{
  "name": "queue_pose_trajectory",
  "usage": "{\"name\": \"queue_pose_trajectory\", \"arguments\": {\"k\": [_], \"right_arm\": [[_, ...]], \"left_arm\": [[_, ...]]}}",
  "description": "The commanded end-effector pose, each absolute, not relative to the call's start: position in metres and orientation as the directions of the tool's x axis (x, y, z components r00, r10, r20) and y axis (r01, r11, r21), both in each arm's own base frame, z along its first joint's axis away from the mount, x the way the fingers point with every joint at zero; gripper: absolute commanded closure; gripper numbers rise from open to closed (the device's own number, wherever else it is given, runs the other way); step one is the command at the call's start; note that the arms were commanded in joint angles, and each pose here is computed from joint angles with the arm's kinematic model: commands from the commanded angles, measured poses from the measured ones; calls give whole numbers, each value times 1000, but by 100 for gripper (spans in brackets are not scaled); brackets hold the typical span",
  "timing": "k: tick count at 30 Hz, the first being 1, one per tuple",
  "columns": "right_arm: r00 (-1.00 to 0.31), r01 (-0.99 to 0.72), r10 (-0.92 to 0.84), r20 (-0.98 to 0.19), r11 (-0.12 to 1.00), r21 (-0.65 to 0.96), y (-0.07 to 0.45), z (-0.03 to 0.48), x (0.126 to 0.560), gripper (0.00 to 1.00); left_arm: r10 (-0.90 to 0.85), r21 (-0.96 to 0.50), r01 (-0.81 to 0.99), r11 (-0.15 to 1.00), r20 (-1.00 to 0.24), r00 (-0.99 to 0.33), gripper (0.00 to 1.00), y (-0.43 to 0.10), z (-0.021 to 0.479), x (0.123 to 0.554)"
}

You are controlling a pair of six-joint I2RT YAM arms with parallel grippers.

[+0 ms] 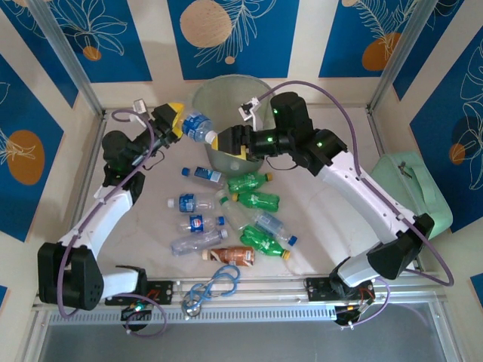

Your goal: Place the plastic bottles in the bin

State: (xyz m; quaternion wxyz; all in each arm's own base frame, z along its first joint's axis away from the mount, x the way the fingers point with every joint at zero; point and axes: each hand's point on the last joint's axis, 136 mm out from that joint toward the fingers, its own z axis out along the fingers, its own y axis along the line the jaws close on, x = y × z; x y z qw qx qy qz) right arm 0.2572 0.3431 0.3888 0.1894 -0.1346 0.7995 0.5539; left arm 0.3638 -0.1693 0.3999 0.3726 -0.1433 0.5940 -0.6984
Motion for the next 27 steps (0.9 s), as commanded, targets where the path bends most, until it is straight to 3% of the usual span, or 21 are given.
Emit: {"name": "queue_pose_trajectory", "arguments": {"k": [1,7,24,27], "right_arm": [[-903,-421,-20,-429,247,873,352,408,254,24],[-909,-409,-8,-416,198,891,355,416,260,26],[-917,-395,-24,-399,206,895,356,407,256,70],[-914,-401,-23,-406,209,892,355,409,256,76]], "left_arm": [[-641,-858,506,-92,-338,-689,49,-183,442,340],[-628,-837,527,-148,-333,-704,49,-191,447,336],[-621,-848,523,-85,-365,-694,50,-196,441,341],[-611,-864,501,-43,-375,-698,47,-198,433,344]]}}
